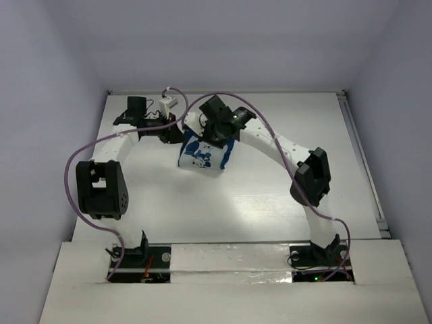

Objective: Fold and stack the t-shirts
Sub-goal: Fold the long partially folded tshirt into a neat square

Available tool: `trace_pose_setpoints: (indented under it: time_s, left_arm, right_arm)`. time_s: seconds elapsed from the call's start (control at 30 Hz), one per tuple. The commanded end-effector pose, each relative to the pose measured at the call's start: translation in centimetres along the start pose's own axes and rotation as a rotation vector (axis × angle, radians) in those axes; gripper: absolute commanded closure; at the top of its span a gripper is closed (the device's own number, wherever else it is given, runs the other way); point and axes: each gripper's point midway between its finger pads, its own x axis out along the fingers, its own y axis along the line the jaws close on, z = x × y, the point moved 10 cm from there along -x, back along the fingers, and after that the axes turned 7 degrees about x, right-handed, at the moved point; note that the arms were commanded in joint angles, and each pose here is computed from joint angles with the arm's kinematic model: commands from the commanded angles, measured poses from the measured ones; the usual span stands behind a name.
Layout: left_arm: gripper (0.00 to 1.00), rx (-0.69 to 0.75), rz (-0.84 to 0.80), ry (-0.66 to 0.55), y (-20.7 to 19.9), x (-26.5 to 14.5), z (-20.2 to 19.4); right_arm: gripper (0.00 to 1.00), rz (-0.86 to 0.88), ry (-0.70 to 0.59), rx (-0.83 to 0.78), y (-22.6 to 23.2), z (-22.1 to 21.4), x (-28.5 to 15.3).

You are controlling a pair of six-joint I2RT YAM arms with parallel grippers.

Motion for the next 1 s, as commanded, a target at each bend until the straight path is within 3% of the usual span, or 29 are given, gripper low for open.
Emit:
trace_pose_setpoints:
  time_s: [0.0,0.13,0.27,0.53,0.77,0.97]
  left_arm:
    - [1.0,0.018,0.057,-0.084,0.7,-2.1,1.1]
    - [1.0,-0.002,0.197,-0.191,2.4,-6.5,3.1]
    - [1.0,-0.014,0.229,-0.227,3.0,-8.6,3.8]
    - [1.0,-0.026,0.209,-0.251,3.4,-9.7,4.4]
    - [1.0,-0.045,0.179,-0.244,3.6,-9.3,3.9]
    - [1.0,-0.065,0.151,-0.226,4.1,-8.8,3.0]
  right_arm:
    - [1.0,0.197,-0.077,0.044,2.6,0.2,-0.3]
    - [1.0,0.329,-0.035,0.063,4.0,0.1,2.0]
    - [1.0,0.343,-0.038,0.073,4.2,0.1,3.2]
    - [1.0,0.263,0.022,0.097,3.9,-0.8,4.8]
    - [1.0,0.132,0.016,0.112,2.8,-0.3,3.6]
    - [1.0,0.093,0.096,0.169,2.8,-0.9,5.0]
